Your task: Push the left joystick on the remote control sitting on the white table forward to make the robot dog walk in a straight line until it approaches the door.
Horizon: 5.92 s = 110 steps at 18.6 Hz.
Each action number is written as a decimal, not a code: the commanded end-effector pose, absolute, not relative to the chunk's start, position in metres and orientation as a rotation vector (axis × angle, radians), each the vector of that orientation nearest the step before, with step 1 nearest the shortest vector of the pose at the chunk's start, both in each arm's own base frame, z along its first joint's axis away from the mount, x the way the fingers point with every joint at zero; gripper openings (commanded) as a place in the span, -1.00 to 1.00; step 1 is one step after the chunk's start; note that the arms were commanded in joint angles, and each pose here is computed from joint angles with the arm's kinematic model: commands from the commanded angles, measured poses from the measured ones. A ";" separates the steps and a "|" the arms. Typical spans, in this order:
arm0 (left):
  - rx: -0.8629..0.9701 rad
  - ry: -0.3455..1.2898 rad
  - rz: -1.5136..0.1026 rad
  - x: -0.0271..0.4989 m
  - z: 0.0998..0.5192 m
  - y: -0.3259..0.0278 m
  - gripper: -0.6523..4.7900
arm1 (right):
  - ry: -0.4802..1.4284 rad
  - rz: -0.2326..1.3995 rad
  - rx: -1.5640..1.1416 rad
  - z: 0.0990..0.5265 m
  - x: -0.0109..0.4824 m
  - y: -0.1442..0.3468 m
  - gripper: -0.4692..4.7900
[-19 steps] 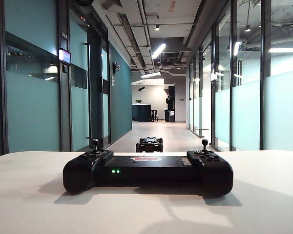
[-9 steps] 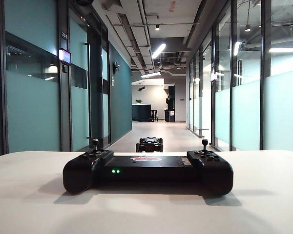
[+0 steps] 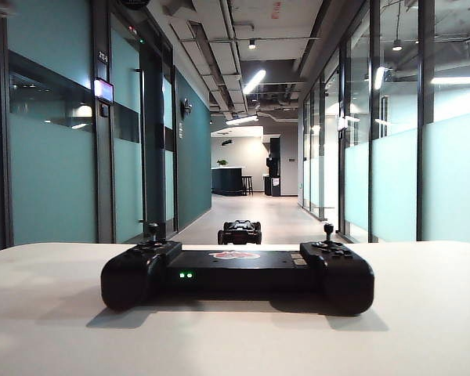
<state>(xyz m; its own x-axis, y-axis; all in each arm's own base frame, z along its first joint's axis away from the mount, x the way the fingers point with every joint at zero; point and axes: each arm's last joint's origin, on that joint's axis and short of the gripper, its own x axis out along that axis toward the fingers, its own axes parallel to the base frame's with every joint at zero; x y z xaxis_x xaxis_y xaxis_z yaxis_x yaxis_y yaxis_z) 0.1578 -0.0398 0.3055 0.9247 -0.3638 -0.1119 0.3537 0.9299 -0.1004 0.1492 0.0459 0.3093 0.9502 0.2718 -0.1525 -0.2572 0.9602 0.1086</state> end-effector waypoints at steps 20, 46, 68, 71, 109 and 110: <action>-0.113 0.583 -0.668 0.203 0.319 -0.097 -0.78 | 1.255 0.316 0.061 0.258 0.220 0.152 0.44; -0.124 0.588 -0.712 0.202 0.320 -0.098 -0.78 | 1.407 0.207 -0.004 0.184 0.255 0.176 0.46; 0.056 0.709 -0.946 0.231 0.240 -0.115 -0.78 | 1.418 0.047 0.063 0.178 0.256 0.175 -0.26; 0.047 0.682 -0.973 0.230 0.213 -0.116 -0.78 | 1.418 0.048 0.063 0.178 0.256 0.175 -0.26; 0.020 0.652 -1.029 0.266 0.148 -0.132 -0.78 | 1.433 0.052 0.049 0.178 0.254 0.174 -0.26; 0.021 0.650 -1.028 0.266 0.148 -0.132 -0.78 | 1.433 0.052 0.049 0.178 0.254 0.174 -0.26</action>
